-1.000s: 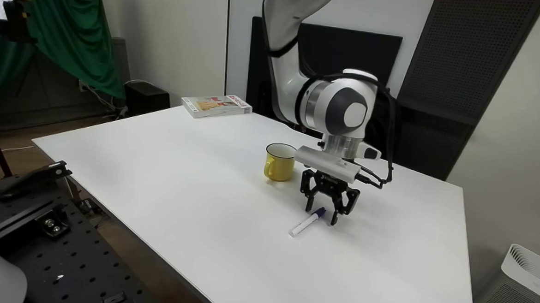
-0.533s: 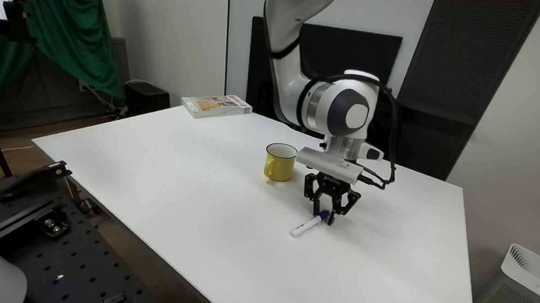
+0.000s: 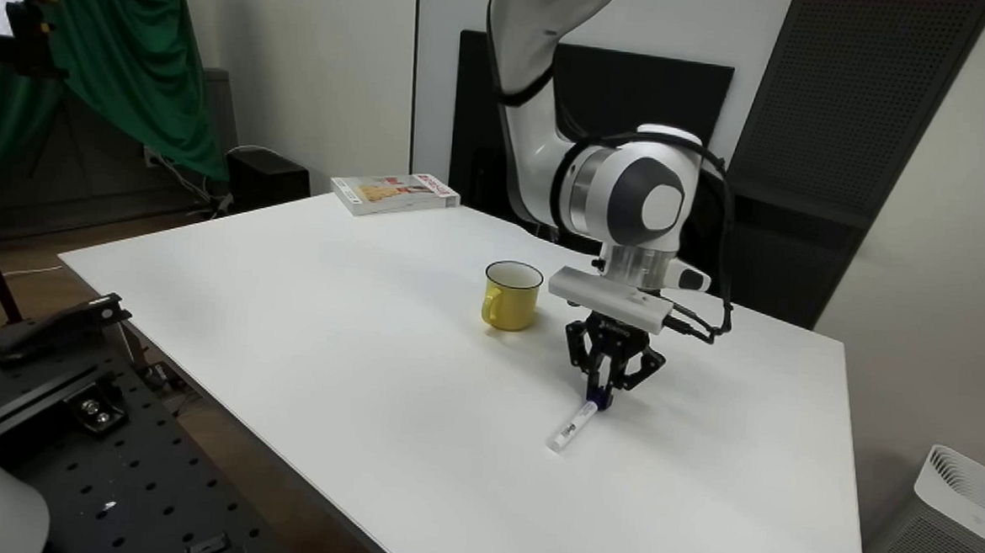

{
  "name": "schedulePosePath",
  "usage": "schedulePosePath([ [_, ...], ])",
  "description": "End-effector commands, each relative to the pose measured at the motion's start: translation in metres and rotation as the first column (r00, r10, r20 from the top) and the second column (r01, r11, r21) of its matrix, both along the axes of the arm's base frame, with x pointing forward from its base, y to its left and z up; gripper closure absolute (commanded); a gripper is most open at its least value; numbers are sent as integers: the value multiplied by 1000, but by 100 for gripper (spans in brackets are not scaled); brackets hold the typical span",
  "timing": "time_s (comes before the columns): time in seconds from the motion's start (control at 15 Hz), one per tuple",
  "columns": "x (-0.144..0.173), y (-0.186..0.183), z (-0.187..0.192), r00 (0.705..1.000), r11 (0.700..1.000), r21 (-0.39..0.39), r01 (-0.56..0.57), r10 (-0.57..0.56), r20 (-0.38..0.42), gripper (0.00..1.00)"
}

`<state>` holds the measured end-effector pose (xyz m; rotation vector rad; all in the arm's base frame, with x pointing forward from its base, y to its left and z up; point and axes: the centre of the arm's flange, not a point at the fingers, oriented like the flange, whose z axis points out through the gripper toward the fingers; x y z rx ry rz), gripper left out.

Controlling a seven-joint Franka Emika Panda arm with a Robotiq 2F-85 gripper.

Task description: Remove the marker from the mug cup, place it on the table then put it back in the mug cup

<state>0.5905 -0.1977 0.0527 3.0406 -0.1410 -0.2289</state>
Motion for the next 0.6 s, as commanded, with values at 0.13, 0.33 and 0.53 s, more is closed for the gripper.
schedulePosePath([
  [0.13,35,24,34,1000,999,-49,-14,15,27,95],
  [0.33,58,49,55,997,997,-54,-52,54,50,95],
  [0.53,78,77,76,994,994,-57,-89,92,59,95],
])
